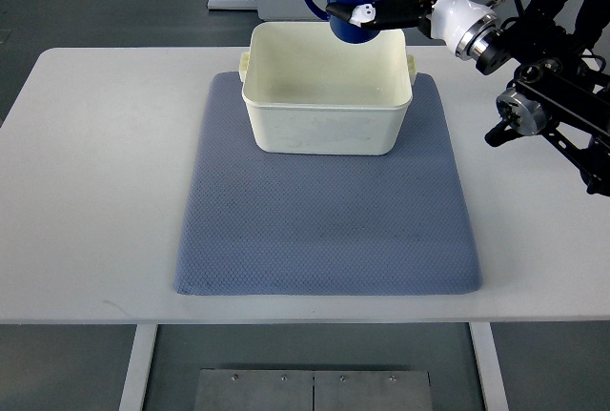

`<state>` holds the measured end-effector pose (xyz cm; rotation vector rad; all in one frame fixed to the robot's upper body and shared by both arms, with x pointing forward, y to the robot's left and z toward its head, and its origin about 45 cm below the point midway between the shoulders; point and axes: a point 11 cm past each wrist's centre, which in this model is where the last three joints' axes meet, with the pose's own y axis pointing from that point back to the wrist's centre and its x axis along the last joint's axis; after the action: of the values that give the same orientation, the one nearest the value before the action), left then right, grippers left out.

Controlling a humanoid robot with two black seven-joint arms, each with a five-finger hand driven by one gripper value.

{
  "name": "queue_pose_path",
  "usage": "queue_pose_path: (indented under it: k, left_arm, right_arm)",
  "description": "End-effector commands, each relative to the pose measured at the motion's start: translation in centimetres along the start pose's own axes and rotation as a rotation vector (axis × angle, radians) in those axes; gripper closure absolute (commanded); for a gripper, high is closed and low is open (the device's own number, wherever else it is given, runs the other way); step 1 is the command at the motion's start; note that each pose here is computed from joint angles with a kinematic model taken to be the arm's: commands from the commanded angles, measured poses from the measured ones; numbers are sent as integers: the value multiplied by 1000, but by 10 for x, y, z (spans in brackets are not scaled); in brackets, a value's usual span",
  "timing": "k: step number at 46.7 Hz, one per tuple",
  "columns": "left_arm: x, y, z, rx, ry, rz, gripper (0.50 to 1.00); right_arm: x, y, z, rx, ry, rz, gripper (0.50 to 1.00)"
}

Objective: Place cup in box with right hand
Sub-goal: 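Lift the blue mug with the right hand over the cream box, then lower the mug into the box and open the right hand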

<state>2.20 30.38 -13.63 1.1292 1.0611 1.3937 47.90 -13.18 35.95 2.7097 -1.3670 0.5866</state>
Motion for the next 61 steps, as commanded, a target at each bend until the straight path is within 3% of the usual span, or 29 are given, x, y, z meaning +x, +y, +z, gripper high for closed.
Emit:
queue_pose_path:
  k: [1,22,56,57,61]
  left_arm:
    - [0,0,0,0,-1,-1,500]
    - [0,0,0,0,0,1,500]
    - [0,0,0,0,0,1,500]
    - [0,0,0,0,0,-1,500]
    - [-1,0,0,0,0,-3,500]
  right_arm:
    - [-5,-9,5,-14,-5,11,1000]
    - [-39,-34,59,-150,-3,49,1000]
    - [-42,-20,88,-189,1,71,1000]
    - [-42,-20,88,-190,1,71,969]
    - [-43,-19,89,-193,-1,70,623]
